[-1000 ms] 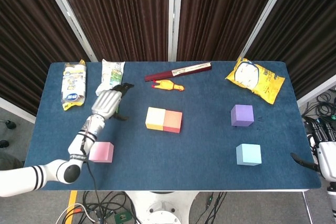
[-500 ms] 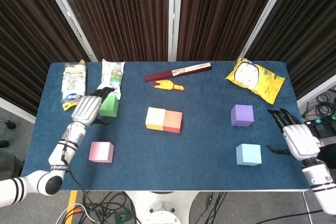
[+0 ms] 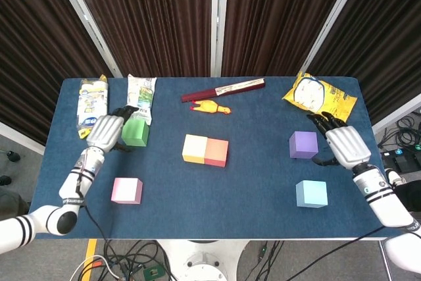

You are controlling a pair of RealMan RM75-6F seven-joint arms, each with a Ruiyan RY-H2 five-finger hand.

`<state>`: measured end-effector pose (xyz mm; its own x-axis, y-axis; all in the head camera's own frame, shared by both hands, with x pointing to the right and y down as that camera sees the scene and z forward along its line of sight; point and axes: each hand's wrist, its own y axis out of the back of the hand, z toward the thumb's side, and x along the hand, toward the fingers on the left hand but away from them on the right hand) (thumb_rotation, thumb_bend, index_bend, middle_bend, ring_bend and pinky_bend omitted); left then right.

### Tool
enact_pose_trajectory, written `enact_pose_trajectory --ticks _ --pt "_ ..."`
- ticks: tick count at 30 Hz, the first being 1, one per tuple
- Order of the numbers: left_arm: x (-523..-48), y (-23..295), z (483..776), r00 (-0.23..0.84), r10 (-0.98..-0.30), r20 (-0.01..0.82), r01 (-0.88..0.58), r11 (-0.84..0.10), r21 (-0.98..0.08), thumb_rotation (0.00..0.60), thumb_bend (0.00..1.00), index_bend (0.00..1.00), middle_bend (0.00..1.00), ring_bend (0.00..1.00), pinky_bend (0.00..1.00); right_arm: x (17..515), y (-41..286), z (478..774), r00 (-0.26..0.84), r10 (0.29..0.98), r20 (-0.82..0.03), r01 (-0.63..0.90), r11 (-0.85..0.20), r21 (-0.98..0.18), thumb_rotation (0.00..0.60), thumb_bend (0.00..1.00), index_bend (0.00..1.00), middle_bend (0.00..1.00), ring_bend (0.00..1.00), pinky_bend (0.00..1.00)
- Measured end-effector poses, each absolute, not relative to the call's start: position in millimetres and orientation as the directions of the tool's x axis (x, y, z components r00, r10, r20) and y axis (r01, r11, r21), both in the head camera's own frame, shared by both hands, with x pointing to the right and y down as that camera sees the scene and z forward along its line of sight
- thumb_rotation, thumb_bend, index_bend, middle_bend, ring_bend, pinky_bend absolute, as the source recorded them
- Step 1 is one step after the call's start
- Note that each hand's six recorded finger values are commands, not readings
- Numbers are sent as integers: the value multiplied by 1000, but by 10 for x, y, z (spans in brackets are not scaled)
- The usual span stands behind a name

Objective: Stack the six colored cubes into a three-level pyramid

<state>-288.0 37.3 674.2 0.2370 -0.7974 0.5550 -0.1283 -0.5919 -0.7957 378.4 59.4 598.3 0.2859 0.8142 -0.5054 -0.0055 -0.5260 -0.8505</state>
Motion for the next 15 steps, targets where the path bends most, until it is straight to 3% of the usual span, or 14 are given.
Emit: enact_pose_trajectory --ticks 15 --pt "-2837 194 7323 183 -738 649 -99 -671 -735 600 59 137 117 129 335 3864 545 6030 260 805 -533 -9 -550 -835 600 56 0 90 46 190"
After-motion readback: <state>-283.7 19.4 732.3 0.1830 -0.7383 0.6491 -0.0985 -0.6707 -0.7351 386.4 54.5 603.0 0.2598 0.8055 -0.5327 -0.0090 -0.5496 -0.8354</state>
